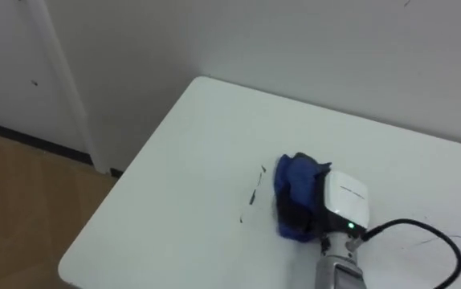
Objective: Wipe table
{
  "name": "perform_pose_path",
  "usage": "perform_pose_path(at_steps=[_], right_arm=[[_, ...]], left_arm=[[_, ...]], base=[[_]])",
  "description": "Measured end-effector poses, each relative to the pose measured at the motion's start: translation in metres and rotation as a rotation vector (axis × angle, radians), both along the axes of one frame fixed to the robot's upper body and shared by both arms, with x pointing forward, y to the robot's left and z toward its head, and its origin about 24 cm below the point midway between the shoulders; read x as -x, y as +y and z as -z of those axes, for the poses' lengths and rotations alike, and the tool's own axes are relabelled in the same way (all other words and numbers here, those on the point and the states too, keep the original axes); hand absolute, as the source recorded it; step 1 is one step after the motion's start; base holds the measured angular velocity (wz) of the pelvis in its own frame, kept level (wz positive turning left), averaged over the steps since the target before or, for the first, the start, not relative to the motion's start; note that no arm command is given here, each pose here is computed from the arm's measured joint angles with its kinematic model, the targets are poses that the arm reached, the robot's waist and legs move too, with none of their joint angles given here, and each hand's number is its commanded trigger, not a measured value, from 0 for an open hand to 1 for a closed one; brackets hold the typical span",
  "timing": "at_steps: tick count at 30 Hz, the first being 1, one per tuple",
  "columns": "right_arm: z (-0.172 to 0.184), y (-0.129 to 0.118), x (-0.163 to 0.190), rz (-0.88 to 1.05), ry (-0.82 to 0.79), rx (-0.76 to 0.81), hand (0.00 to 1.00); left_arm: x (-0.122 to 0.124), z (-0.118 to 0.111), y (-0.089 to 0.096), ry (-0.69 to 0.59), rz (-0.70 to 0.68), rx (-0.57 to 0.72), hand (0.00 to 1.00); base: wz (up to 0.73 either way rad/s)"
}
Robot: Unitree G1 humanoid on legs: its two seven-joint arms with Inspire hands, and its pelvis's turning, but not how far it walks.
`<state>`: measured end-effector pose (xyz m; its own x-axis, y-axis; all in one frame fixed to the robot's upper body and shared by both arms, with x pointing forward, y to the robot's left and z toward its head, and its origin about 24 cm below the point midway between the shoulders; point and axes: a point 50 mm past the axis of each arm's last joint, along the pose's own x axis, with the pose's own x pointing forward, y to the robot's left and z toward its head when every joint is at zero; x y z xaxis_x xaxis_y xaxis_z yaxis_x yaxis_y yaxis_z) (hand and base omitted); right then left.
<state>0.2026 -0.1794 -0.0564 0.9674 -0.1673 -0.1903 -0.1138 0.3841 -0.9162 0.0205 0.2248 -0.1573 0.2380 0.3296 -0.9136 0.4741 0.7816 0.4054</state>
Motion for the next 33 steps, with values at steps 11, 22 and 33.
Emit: perform_pose_path(at_steps=[11, 22, 33], right_arm=[[0.013, -0.030, 0.031, 0.094, -0.089, -0.026, 1.00], [0.013, -0.028, 0.021, 0.156, -0.065, -0.042, 1.00], [0.005, -0.010, 0.008, 0.018, -0.028, -0.060, 1.00]], left_arm=[[0.011, -0.005, 0.023, 0.011, -0.056, -0.060, 0.00], [-0.004, -0.003, 0.017, -0.023, -0.045, -0.046, 0.00], [0.001, -0.001, 0.003, -0.016, -0.027, -0.017, 0.00]], base=[[0.17], [-0.09], [-0.06]])
